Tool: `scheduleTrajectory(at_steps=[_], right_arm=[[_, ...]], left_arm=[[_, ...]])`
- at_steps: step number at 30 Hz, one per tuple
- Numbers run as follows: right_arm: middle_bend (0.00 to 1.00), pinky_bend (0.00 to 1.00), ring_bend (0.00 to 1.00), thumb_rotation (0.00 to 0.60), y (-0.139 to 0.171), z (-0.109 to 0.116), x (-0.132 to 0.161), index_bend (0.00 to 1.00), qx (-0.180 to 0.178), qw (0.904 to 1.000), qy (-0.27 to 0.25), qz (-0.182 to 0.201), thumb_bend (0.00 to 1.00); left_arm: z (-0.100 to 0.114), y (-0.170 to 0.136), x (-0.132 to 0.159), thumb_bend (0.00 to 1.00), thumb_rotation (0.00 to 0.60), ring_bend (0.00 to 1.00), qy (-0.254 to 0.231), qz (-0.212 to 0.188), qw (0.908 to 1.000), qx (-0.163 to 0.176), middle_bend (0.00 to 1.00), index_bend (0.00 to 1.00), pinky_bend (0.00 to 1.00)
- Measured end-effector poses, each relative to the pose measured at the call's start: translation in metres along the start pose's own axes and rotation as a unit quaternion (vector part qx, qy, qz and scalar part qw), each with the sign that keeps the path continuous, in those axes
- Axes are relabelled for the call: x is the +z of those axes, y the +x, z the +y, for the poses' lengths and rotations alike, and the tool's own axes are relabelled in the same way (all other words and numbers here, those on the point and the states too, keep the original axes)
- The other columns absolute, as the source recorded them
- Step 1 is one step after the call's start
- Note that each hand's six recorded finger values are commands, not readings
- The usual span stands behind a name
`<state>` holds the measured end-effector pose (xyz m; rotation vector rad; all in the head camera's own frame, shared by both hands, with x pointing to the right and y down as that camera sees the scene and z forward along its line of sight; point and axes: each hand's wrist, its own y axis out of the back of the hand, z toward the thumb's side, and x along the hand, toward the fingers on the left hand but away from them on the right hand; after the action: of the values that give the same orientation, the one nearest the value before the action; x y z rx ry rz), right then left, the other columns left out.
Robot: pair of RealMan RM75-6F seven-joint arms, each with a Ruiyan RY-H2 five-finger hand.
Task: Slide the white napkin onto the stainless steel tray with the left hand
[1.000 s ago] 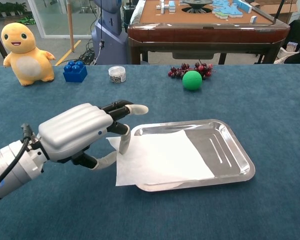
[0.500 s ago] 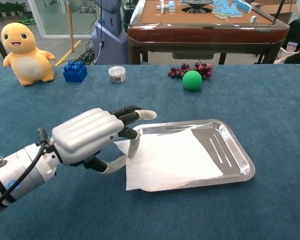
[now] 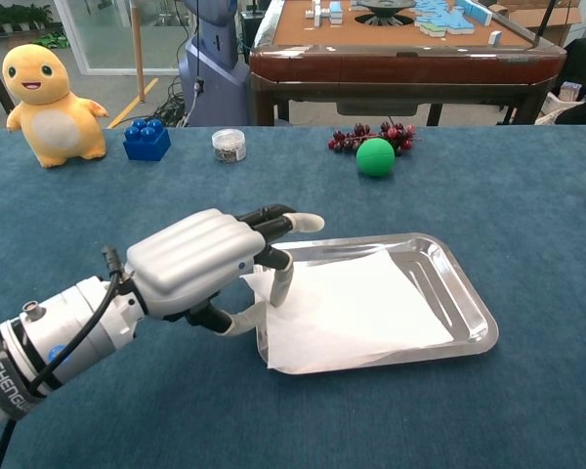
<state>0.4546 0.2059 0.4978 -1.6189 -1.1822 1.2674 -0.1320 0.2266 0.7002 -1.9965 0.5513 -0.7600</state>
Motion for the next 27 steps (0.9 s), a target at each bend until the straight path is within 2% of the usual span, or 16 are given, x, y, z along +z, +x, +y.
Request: scheduleTrajectory(at_steps=[27], right_arm=[[0.44, 0.44, 0.34, 0.6, 0.002, 0.016, -0.012, 0.54, -0.026, 0.9992, -0.023, -0.017, 0.26]], left_arm=[[-0.003, 0.024, 0.008, 0.42, 0.6, 0.02, 0.004, -0.005, 1.0, -0.004, 0.08, 0.58, 0.28]])
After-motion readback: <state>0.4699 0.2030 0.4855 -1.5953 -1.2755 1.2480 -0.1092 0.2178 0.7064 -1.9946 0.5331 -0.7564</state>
